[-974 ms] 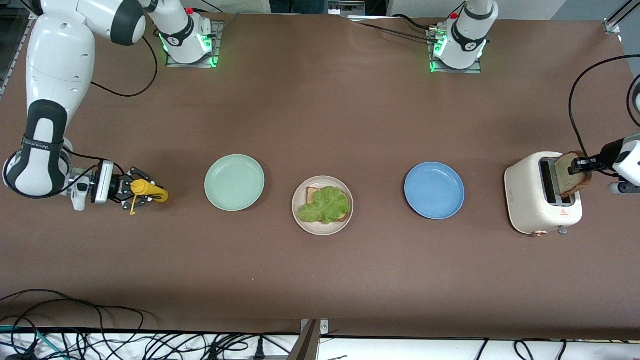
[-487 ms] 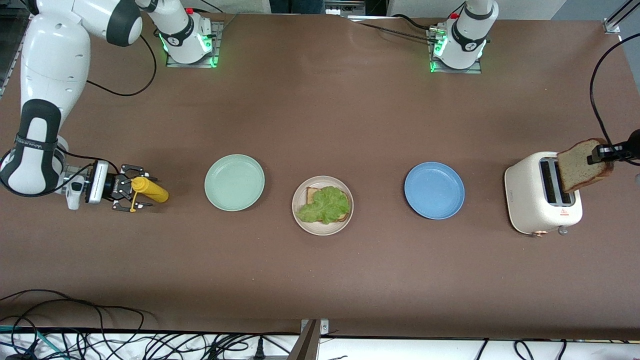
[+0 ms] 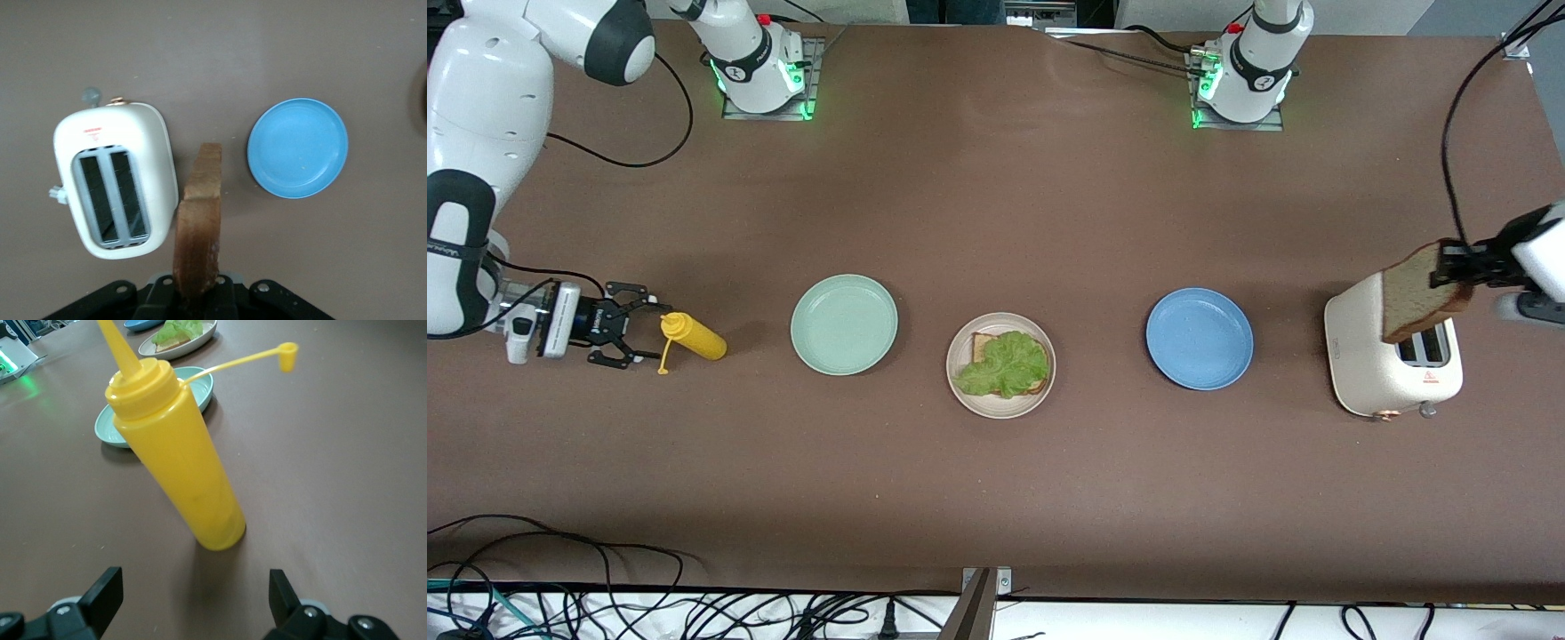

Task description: Make sandwich on beige plate with both arms

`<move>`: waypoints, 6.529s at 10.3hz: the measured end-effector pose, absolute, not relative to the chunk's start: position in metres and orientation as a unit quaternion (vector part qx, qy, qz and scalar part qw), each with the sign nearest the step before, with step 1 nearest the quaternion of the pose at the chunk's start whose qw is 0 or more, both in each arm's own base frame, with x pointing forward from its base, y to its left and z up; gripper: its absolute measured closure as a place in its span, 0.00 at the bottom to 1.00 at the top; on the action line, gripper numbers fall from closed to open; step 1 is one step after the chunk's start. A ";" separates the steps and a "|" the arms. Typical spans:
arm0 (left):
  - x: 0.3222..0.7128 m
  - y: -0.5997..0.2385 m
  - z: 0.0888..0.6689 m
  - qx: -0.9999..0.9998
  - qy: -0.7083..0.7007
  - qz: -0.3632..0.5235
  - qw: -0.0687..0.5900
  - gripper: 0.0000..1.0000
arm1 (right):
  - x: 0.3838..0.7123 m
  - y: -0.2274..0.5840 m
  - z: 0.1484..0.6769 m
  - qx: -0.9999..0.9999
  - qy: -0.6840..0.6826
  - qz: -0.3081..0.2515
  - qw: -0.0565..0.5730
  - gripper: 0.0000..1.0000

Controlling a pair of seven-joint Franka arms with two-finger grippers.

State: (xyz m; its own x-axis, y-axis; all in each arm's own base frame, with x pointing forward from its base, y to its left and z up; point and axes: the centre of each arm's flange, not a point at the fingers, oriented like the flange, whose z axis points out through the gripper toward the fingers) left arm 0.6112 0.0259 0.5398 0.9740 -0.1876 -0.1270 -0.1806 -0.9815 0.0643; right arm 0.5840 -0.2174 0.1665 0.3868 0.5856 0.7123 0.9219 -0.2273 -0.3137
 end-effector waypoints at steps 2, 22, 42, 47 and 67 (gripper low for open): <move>0.611 -0.036 0.538 0.993 -0.085 -0.070 0.052 0.91 | 0.602 -0.229 0.199 -0.773 -0.484 -0.180 0.367 0.03; 0.632 -0.368 0.268 0.912 -0.037 -0.053 0.404 0.91 | 0.687 -0.079 0.401 -0.936 -0.184 0.135 0.267 0.03; 0.681 -0.212 0.319 0.933 -0.162 -0.018 0.320 0.00 | 0.626 0.006 0.518 -1.000 -0.002 0.026 -0.005 0.00; 0.664 -0.171 0.392 0.959 -0.196 -0.059 0.196 0.00 | 0.627 0.002 0.522 -1.000 0.013 0.022 -0.004 0.00; 0.555 -0.042 0.583 0.998 -0.048 -0.041 -0.012 0.00 | 0.627 -0.004 0.521 -0.999 0.024 0.024 0.008 0.00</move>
State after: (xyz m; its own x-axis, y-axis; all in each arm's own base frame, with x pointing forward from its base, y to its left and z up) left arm 0.5549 -0.0418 0.5831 0.9920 -0.0943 -0.0839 -0.0964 -0.9951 -0.0210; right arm 0.6265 -0.0040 0.5208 0.9977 -0.0477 -0.0474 -0.0484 -0.9987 -0.0139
